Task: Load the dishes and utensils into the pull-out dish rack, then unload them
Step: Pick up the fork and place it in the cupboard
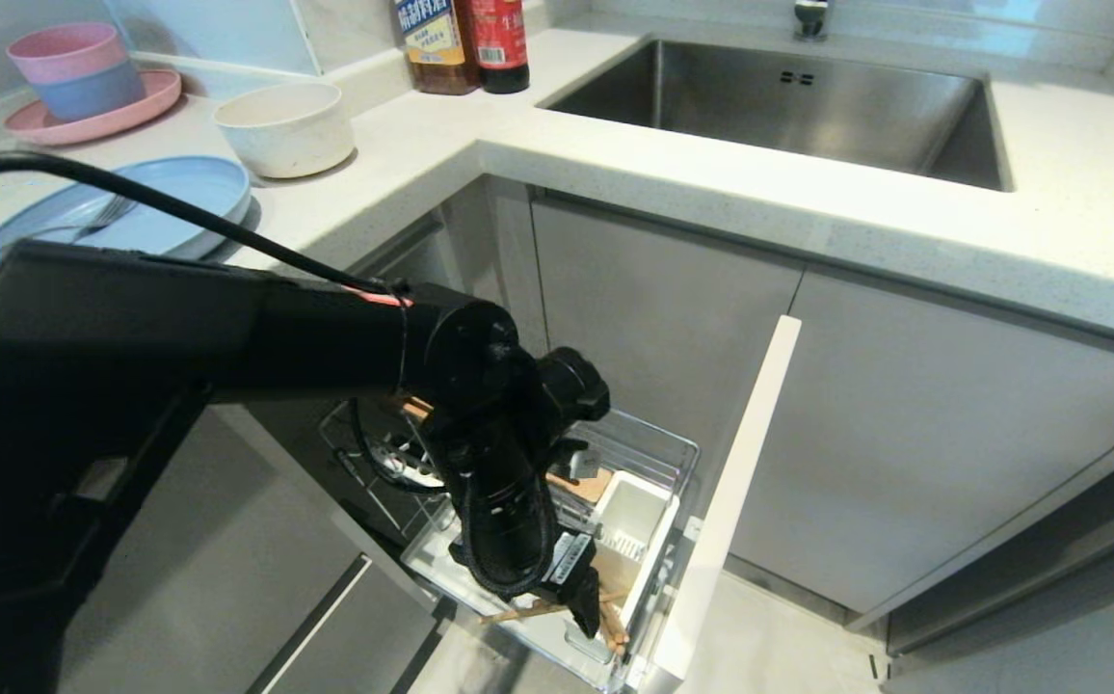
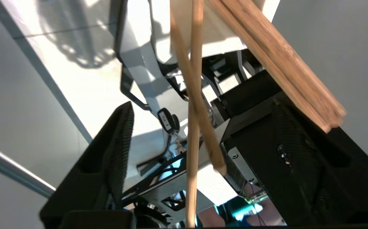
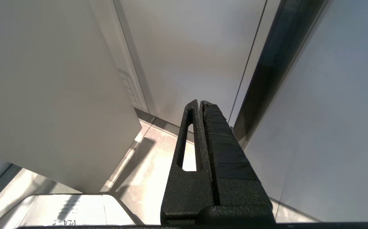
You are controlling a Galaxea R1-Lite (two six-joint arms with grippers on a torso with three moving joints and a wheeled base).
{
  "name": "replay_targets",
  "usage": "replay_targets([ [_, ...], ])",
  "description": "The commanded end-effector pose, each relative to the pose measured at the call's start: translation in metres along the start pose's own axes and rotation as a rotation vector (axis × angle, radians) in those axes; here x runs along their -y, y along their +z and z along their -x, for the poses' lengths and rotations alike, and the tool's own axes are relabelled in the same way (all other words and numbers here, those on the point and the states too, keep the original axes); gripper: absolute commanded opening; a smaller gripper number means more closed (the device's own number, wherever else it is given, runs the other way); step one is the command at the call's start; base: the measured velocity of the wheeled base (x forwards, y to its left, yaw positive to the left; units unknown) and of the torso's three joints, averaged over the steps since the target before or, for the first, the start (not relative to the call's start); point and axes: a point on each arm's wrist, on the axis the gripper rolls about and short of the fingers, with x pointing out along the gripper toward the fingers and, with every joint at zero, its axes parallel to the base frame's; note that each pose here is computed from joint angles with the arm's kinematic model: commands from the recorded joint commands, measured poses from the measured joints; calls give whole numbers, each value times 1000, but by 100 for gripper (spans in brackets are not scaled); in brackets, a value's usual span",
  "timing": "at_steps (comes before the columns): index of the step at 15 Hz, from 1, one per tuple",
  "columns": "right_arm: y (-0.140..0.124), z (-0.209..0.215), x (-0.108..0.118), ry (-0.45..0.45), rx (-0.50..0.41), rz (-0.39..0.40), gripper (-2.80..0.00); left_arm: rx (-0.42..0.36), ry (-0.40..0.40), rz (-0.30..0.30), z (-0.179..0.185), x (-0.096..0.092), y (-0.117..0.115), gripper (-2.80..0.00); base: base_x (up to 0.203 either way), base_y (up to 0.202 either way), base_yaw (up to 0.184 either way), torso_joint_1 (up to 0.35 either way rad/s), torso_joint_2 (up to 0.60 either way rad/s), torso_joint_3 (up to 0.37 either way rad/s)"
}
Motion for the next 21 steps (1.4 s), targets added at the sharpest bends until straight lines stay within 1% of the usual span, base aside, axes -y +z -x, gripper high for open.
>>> replay_targets([
  [1,0,0,0,1,-2,0,-280,46,6,-2,18,0,-8,0,0,0,0,0,0,0],
  [3,0,0,0,1,-2,0,-280,92,19,2,34,0,-15,0,0,0,0,0,0,0],
  [5,0,0,0,1,-2,0,-280,141,18,19,50,0,-23,0,0,0,0,0,0,0],
  [6,0,0,0,1,-2,0,-280,180,26,21,64,0,-30,-280,0,0,0,0,0,0],
  [9,0,0,0,1,-2,0,-280,279,54,33,93,0,-49,-280,0,0,0,0,0,0],
  [11,0,0,0,1,-2,0,-280,345,47,41,113,0,-64,-280,0,0,0,0,0,0],
  [14,0,0,0,1,-2,0,-280,454,25,35,145,-1,-92,-280,0,0,0,0,0,0],
  [17,0,0,0,1,-1,0,-280,599,-6,25,181,-2,-130,-280,0,0,0,0,0,0],
  [18,0,0,0,1,-2,0,-280,665,-17,27,193,-4,-142,-280,0,0,0,0,0,0],
  [20,0,0,0,1,-2,0,-280,796,-20,75,212,-14,-155,-280,0,0,0,0,0,0],
  [21,0,0,0,1,-2,0,-280,874,-6,121,222,-23,-159,-280,0,0,0,0,0,0],
])
